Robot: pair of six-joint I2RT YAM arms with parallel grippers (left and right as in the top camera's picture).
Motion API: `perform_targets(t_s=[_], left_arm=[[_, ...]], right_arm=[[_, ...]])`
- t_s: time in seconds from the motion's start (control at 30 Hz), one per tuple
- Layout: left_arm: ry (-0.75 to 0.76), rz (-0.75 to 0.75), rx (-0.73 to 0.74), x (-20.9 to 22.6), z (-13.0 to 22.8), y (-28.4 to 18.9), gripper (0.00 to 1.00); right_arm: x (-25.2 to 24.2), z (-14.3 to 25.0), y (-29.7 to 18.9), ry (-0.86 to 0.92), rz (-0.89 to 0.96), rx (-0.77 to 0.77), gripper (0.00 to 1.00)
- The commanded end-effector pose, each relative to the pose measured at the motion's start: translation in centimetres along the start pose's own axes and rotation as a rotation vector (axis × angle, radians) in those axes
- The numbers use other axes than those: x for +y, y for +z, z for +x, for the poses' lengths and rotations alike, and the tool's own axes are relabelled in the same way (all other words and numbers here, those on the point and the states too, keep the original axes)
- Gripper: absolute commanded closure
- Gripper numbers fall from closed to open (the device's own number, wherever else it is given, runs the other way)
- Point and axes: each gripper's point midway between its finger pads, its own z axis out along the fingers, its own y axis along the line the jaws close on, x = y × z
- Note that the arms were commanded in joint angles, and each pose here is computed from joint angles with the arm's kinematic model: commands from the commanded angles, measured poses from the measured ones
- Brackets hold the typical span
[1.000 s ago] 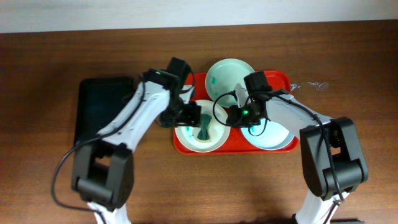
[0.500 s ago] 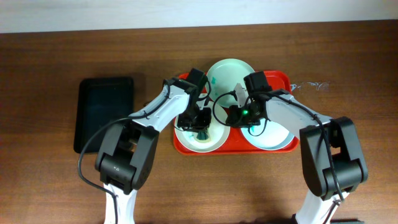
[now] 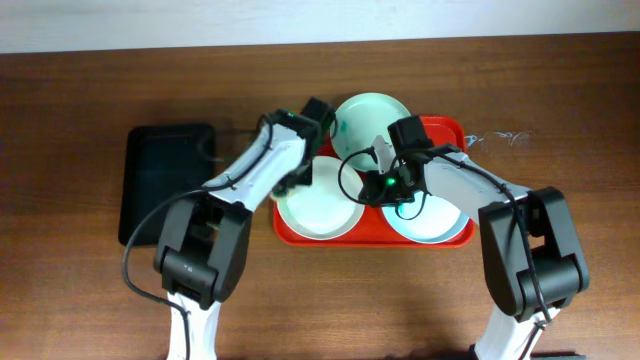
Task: Clean dirty plates on tray and stack at the side
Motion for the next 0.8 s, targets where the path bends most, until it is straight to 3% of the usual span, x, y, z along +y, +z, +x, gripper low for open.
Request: perform_targets(t_s=[0.0,0.07,0.17,0.37,0.47,0.57,0.67,0.77], left_arm=[[-0.073,0.241,0.034,-2.1,-2.2,-2.4,1.0],[-0.022,0.564,0.16,-7.1,-0.3,-4.1,1.0],[0.107,0.652,0.233,-9.5,2.8,-4.0,1.0],[0.112,0.413,0.252,-7.9,6.6,2.0,1.0],[0.011,0.069,0.168,-1.7,5.9,5.4,1.0],[-0.002,-0.084,0.079,1.6,3.8,5.2,1.0],[-0.055,-0.095,-0.009,3.1,0.3,2.2,1.0],[-0.141,0.02,-0.114,3.7,-3.6,-2.7,1.0]], right_arm=[[-1.4,1.1,0.8,0.017,0.044,0.036,0.79],[-1.4,1.1,0.8,0.017,0.044,0.035,0.79],[-1.3,0.8,0.7,0.014,0.043,0.028,0.8],[-0.8,-0.2,-0.2,0.012,0.047,0.024,0.83],[-1.2,-0.5,-0.7,0.016,0.086,0.028,0.84],[-1.1,-0.8,-1.2,0.017,0.098,0.029,0.91],[-0.6,-1.5,-2.3,-0.013,0.103,0.023,0.96],[-0.2,-2.5,-4.4,-0.029,0.15,0.01,0.96]])
